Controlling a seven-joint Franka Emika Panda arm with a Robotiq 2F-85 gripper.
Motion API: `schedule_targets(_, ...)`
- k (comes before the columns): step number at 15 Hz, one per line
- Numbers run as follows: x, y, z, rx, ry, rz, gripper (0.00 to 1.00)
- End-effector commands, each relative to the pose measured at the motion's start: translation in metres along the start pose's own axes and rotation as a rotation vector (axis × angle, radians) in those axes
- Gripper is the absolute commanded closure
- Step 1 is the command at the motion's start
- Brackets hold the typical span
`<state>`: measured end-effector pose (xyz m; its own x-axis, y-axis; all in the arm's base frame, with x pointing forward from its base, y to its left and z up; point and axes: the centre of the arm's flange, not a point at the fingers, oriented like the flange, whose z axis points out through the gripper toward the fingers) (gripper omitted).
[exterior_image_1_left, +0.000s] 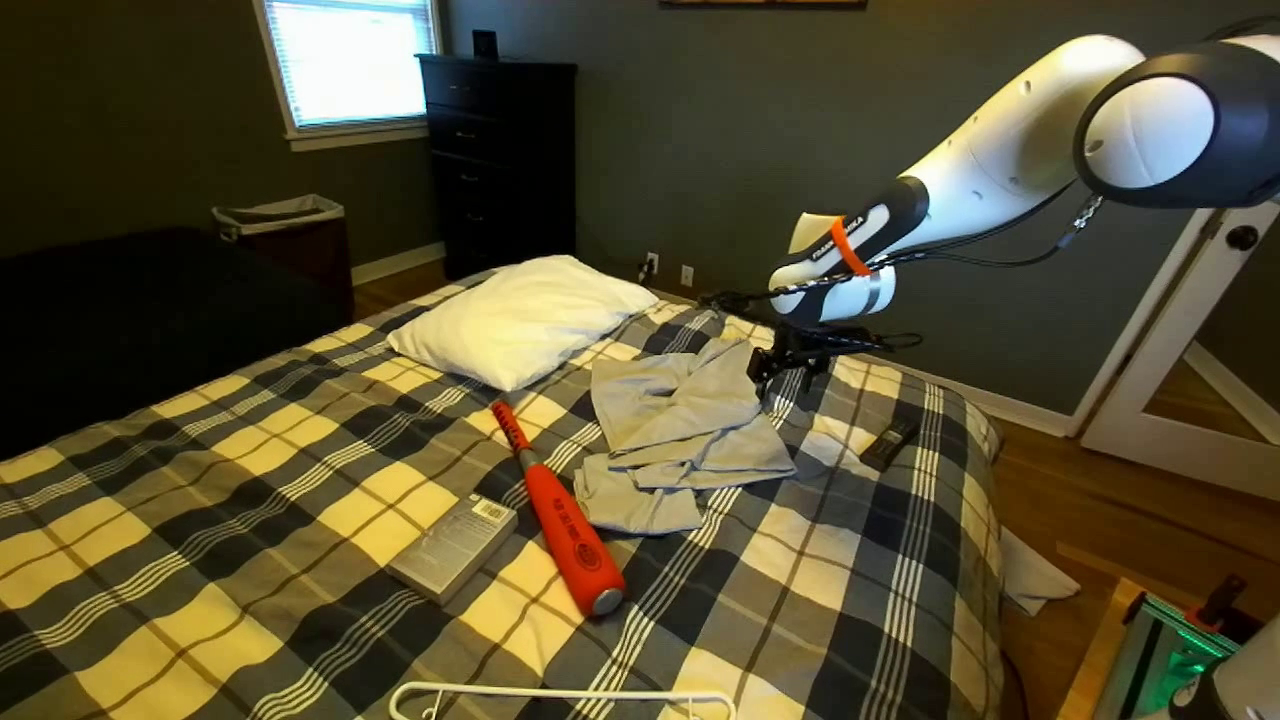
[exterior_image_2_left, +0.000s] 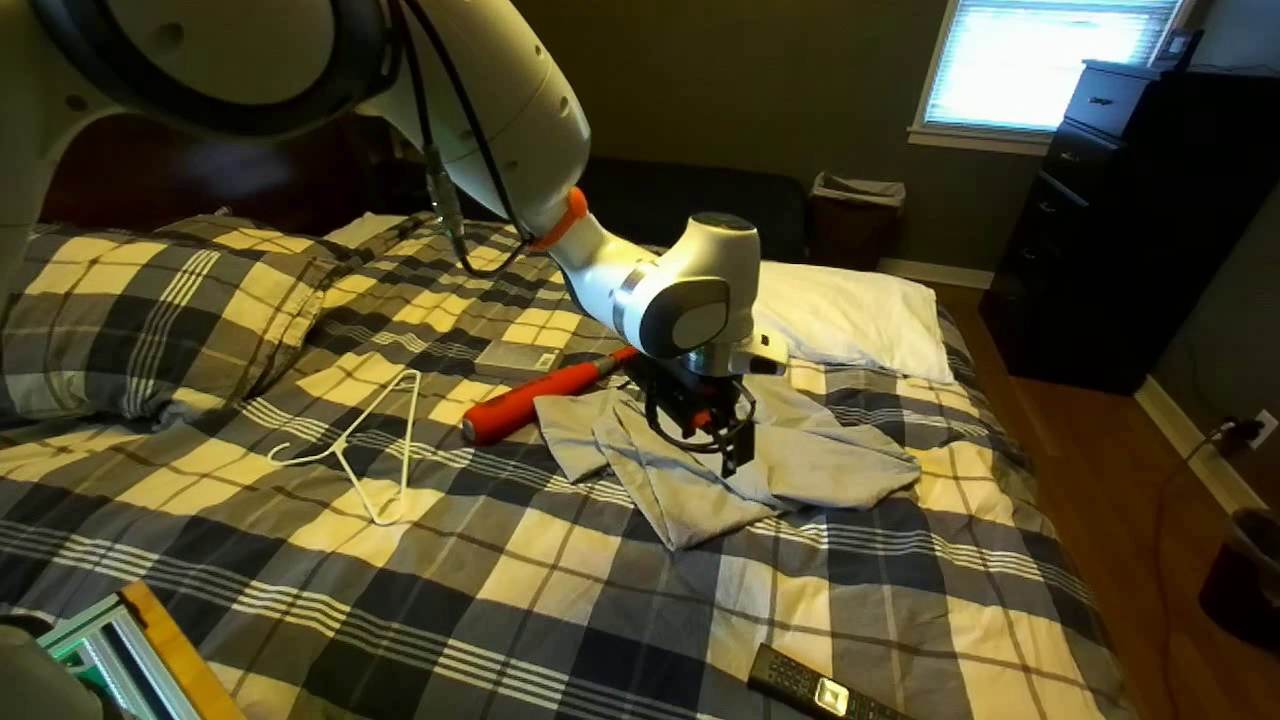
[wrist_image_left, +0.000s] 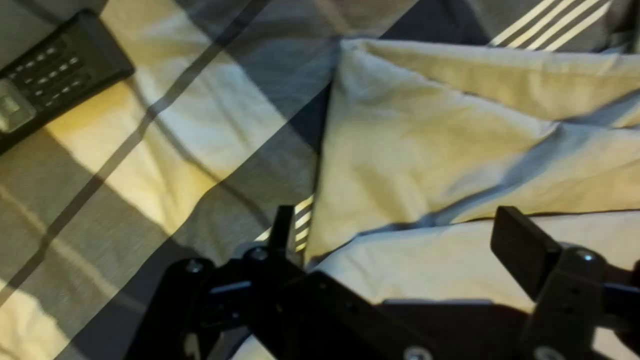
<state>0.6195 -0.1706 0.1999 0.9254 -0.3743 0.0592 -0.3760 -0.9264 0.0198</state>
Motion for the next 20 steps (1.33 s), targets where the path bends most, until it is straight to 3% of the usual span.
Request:
schedule_targets(1, -0.005, -0.009, -0.001, 0.045, -0.022, 0.011, 0.0)
schedule_targets(5, -0.005, -0.011, -0.003, 0.054, -0.022, 0.011, 0.0)
schedule_targets(10, 0.0, -0.009, 0.047, 0.187, -0.082, 0.078, 0.0)
schedule_targets(12, 0.005, -0.002, 0.064, 0.231, -0.041, 0.119, 0.0)
schedule_targets(16, 0.022, 0.02, 0.084, 0.302, 0.121, 0.205, 0.0)
schedule_targets(19, 0.035, 0.023, 0.096, 0.327, 0.171, 0.224, 0.01)
schedule_targets(20, 0.039, 0.02, 0.099, 0.334, 0.175, 0.221, 0.14)
